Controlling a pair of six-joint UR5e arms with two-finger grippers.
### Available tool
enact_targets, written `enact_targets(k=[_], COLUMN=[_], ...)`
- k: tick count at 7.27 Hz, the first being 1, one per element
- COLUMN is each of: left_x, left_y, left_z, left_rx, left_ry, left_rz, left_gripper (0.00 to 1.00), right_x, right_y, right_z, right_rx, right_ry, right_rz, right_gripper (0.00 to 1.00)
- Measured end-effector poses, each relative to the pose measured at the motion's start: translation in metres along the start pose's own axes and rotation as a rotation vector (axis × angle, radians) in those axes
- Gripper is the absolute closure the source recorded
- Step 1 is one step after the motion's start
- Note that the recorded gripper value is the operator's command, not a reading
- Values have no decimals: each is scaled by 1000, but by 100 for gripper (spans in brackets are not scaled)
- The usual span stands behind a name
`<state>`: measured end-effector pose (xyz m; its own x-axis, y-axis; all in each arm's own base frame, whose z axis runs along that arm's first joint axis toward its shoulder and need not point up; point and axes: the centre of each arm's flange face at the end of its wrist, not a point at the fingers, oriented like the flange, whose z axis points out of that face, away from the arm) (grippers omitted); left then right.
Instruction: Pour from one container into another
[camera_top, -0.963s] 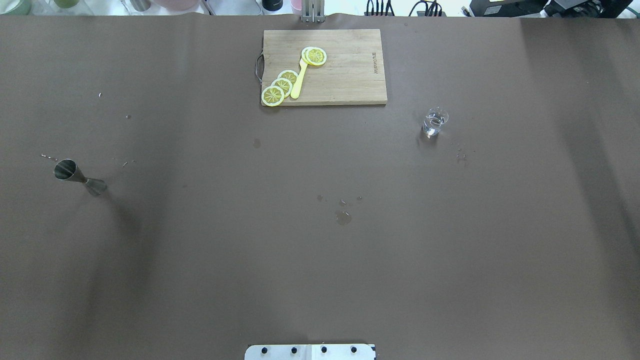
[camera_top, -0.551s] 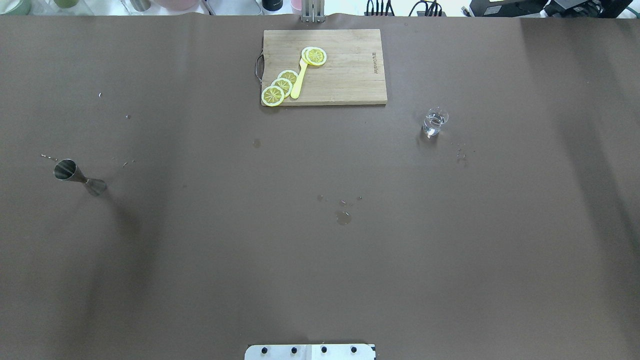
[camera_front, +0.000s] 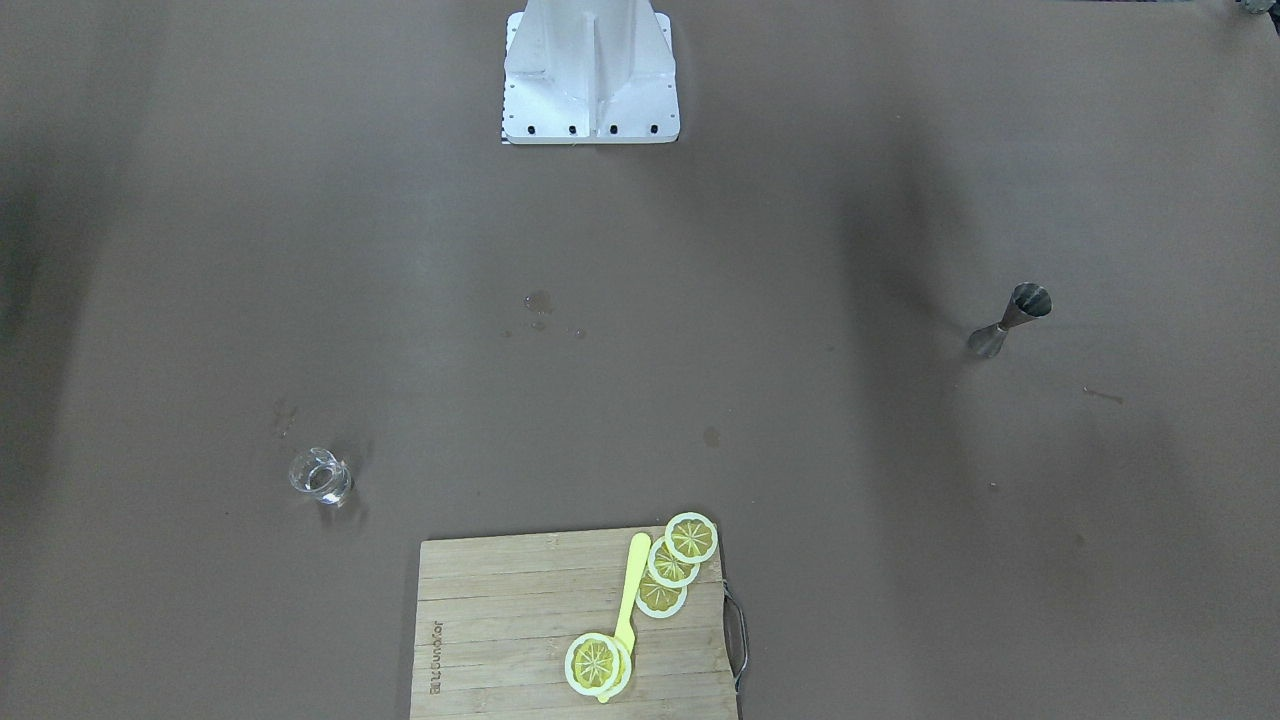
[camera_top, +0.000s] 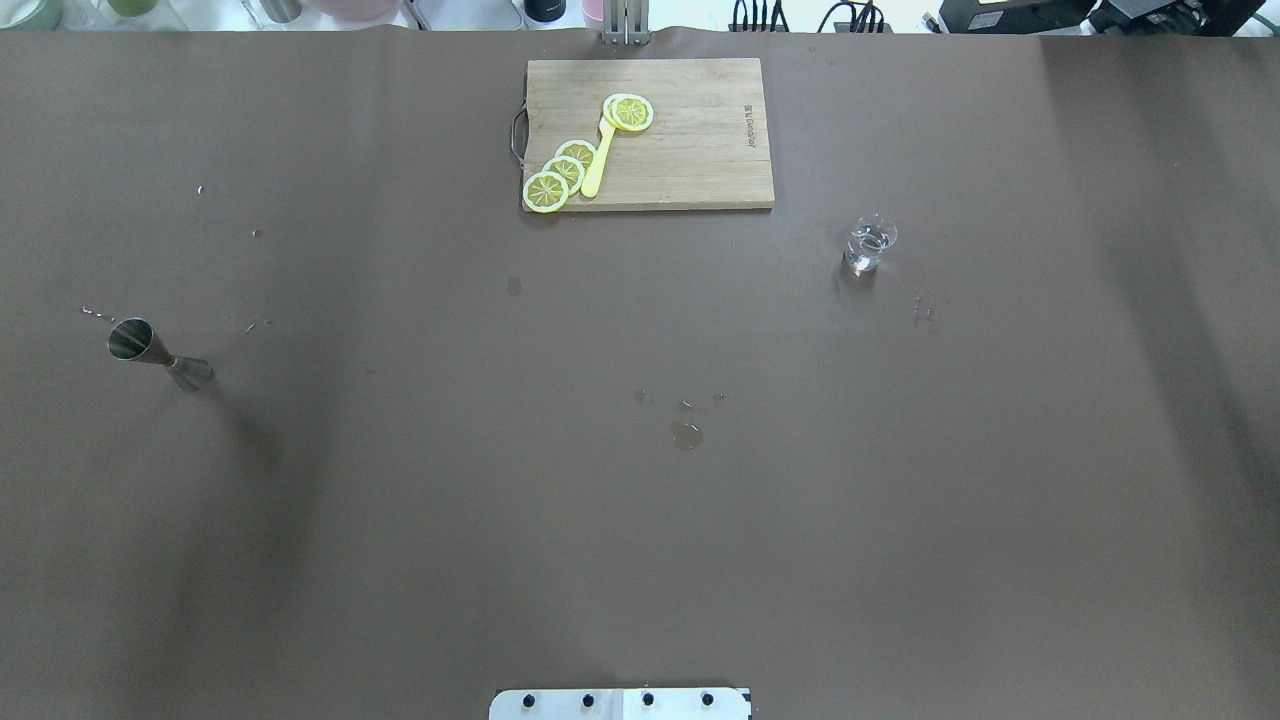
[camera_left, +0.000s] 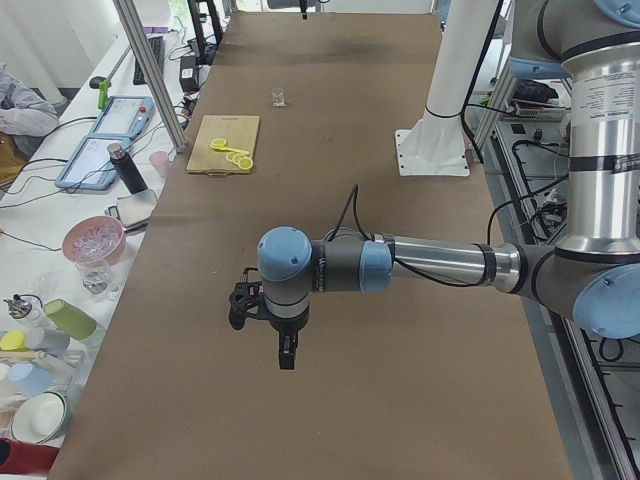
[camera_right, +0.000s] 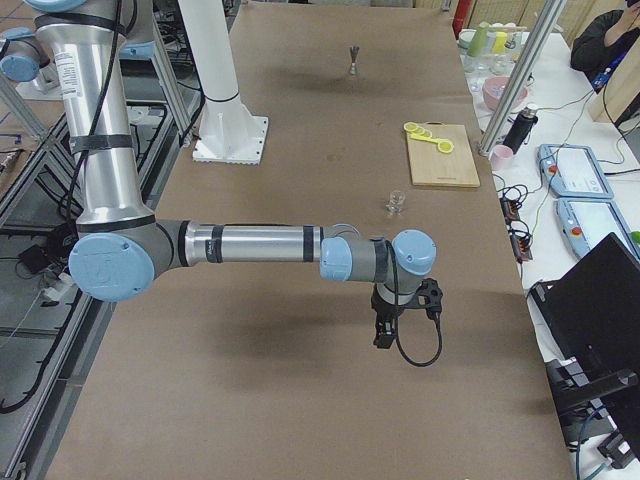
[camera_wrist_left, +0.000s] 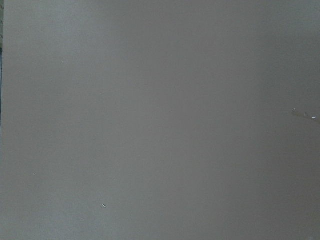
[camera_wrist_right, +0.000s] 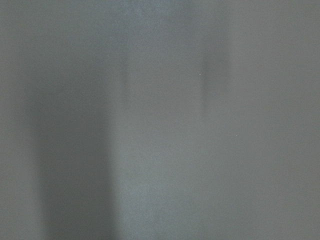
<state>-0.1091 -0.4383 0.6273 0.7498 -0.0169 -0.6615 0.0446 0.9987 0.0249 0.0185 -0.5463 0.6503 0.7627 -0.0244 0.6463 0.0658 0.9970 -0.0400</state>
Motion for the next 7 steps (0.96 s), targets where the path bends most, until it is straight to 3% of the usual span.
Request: enact_targets(k=[3,5,7], left_x=[6,22,35], left_y=[11,9,7], left_z=[-4,-21,-33], left_rx=[17,54,122], left_ry=[9,7,2], left_rz=[18,51,116], left_gripper=[2,2,2], right_x=[-9,-29,-49], right_y=[-4,-20,-26], right_z=[-11,-29,-44], right_rx=[21,51,77], right_ry=[3,-9,-52], right_rz=[-17,-48,-81], right_gripper=[0,0,0])
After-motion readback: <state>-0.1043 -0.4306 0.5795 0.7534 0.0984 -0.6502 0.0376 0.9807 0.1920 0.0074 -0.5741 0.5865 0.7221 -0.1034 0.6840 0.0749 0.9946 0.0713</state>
